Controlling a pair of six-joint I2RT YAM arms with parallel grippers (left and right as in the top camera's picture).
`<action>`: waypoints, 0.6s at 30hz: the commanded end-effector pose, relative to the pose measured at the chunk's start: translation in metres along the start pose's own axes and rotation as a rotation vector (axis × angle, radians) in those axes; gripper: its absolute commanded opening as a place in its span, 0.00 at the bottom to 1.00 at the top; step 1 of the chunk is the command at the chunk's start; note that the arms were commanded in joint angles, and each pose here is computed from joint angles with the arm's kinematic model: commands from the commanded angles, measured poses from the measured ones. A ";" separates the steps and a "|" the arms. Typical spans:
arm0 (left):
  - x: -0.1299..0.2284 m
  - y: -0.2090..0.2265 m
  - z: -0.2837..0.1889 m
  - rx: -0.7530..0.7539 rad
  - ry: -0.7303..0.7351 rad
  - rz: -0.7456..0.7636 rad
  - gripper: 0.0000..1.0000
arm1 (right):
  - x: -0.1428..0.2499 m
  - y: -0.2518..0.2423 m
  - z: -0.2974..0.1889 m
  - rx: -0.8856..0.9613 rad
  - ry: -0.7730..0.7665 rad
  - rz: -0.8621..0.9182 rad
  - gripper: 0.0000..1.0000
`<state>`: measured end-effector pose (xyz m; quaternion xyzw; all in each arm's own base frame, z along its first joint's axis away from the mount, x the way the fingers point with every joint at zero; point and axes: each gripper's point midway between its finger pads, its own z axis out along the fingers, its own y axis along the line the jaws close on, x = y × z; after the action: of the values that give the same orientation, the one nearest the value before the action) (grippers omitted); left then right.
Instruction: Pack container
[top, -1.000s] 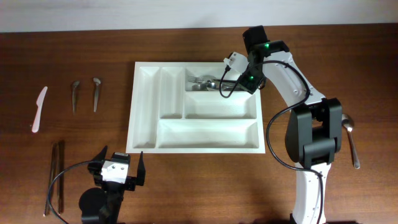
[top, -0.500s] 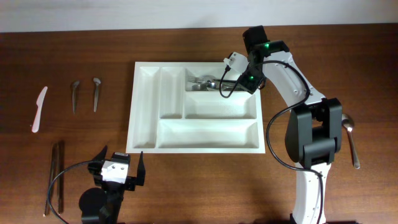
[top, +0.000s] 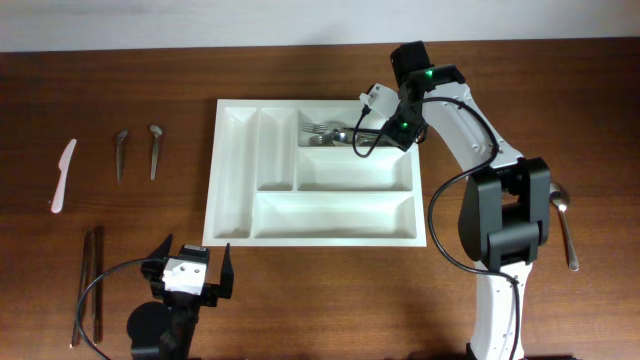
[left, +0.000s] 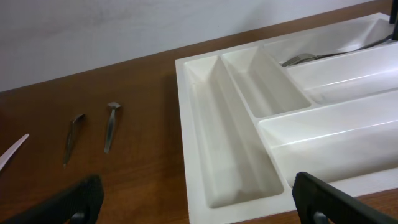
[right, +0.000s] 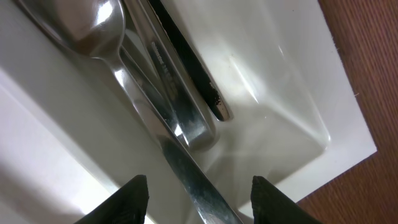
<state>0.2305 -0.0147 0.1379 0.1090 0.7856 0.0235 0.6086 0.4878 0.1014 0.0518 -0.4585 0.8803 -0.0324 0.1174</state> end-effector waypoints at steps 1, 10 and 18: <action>0.001 0.002 0.000 -0.012 -0.001 0.012 0.99 | -0.001 0.003 0.006 -0.027 -0.006 0.003 0.54; 0.001 0.002 0.000 -0.012 -0.001 0.012 0.99 | 0.000 0.004 0.010 -0.034 0.002 0.004 0.60; 0.001 0.002 0.000 -0.012 -0.001 0.012 0.99 | 0.002 0.005 0.013 -0.040 0.008 0.005 0.52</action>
<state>0.2305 -0.0148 0.1380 0.1091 0.7855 0.0234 0.6088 0.4857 0.1018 0.0492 -0.4594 0.8806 -0.0284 0.1123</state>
